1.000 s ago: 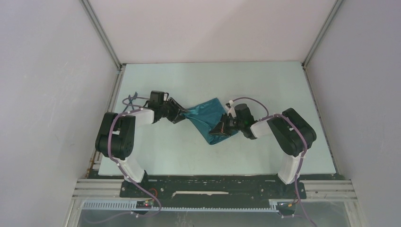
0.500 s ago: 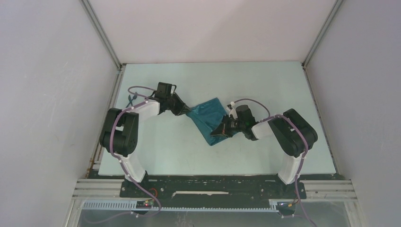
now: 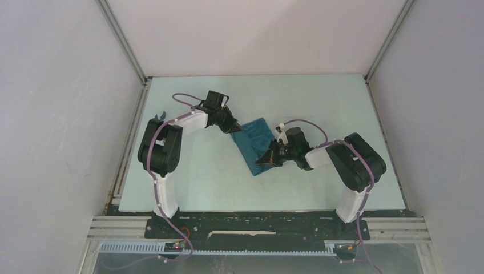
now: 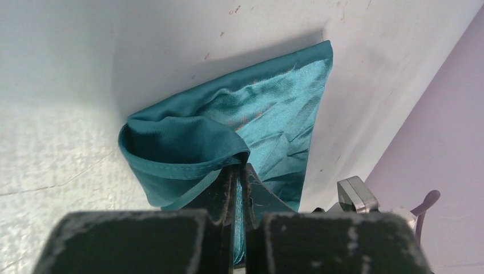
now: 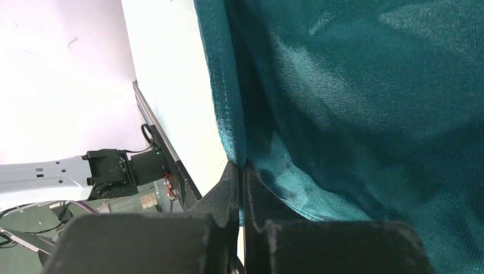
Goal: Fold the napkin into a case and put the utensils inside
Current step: Fold the lower triangle-folded napkin at the center of the board.
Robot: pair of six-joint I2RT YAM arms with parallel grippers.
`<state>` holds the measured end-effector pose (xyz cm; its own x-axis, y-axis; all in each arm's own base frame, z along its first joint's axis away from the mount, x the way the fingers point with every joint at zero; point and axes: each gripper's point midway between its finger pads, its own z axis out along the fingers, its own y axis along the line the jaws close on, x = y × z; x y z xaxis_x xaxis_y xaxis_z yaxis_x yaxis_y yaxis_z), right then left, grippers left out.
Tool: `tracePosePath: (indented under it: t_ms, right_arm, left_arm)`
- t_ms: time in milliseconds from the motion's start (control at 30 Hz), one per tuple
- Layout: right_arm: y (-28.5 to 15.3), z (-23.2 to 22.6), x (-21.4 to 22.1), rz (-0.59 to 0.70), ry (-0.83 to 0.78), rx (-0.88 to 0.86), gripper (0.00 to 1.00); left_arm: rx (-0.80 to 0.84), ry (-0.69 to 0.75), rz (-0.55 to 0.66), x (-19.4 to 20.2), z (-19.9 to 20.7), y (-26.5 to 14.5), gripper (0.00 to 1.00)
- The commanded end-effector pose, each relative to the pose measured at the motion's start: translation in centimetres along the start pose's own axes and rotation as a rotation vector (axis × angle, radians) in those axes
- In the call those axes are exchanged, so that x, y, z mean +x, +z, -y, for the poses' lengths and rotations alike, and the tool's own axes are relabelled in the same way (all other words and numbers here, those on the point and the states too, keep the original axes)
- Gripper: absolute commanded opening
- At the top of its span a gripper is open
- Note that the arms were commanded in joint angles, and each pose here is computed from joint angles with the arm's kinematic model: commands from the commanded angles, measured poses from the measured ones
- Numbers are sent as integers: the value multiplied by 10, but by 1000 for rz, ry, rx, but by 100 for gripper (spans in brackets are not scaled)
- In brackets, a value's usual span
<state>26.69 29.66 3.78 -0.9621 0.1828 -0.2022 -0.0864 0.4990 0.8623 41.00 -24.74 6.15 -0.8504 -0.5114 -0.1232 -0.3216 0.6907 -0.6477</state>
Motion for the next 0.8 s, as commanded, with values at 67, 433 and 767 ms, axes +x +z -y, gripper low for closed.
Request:
tracePosePath:
  t_ms: [67,433,767]
  right_arm:
    - [-7,1,-2,18,-42,9,0]
    - [-9,8,-3,22,-55,38,0]
    - [-12,12,-5,28,-63,55,0]
  left_arm:
    - [0,44,-29,3,14,15,4]
    - [6,52,-49,1,23,31,4]
    - [12,55,-61,0,28,40,4]
